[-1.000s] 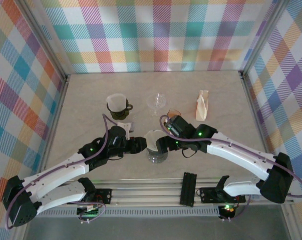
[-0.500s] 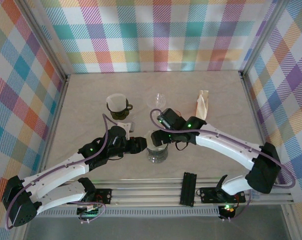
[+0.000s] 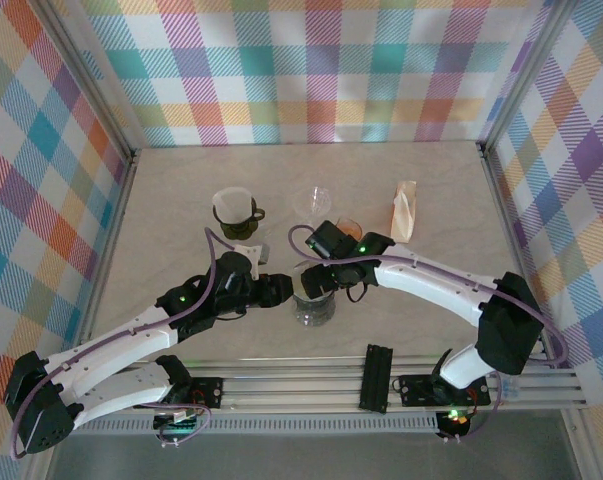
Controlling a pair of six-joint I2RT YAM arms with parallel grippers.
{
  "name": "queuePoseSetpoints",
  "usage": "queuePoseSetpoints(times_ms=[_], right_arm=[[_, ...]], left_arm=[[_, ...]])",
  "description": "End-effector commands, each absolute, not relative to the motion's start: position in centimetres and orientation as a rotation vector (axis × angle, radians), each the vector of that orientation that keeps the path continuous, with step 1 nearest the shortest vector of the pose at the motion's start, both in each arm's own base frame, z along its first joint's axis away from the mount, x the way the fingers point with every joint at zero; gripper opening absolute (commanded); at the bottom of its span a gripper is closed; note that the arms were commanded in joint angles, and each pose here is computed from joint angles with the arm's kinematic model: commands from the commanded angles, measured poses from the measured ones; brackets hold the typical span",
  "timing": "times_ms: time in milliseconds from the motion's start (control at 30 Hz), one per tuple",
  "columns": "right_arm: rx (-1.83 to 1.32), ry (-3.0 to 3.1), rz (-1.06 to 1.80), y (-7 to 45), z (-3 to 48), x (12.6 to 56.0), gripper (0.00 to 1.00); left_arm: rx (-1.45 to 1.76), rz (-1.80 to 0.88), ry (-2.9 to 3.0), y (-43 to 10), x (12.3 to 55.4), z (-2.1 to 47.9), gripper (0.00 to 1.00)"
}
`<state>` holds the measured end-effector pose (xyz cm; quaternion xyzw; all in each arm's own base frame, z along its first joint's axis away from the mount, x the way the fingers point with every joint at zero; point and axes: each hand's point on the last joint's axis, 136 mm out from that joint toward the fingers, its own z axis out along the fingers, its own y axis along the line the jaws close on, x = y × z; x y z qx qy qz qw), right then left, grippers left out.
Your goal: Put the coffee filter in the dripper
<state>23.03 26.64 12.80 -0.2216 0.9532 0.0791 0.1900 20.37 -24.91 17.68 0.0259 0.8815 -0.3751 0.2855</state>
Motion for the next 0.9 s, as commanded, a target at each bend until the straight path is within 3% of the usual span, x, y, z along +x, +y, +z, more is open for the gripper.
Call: queuePoseSetpoints(times_ms=[0, 333, 700, 867], right_arm=[[-0.635, 2.702, 0.179, 26.1, 11.9, 23.0, 0.91], [-0.609, 2.704, 0.184, 25.8, 11.6, 22.8, 0.9], [-0.475, 2.5, 0.381, 25.2, 19.2, 22.9, 0.92], [-0.394, 2.465, 0.412, 23.5, 20.2, 22.0, 0.92]], left_arm=[[0.081, -1.004, 2.348, -24.9, 20.6, 17.8, 0.44], [0.077, -1.003, 2.357, -24.9, 20.5, 17.5, 0.45], [0.073, -1.0, 2.359, -24.9, 20.5, 17.3, 0.44], [0.063, -1.003, 2.343, -24.7, 20.6, 17.7, 0.45]])
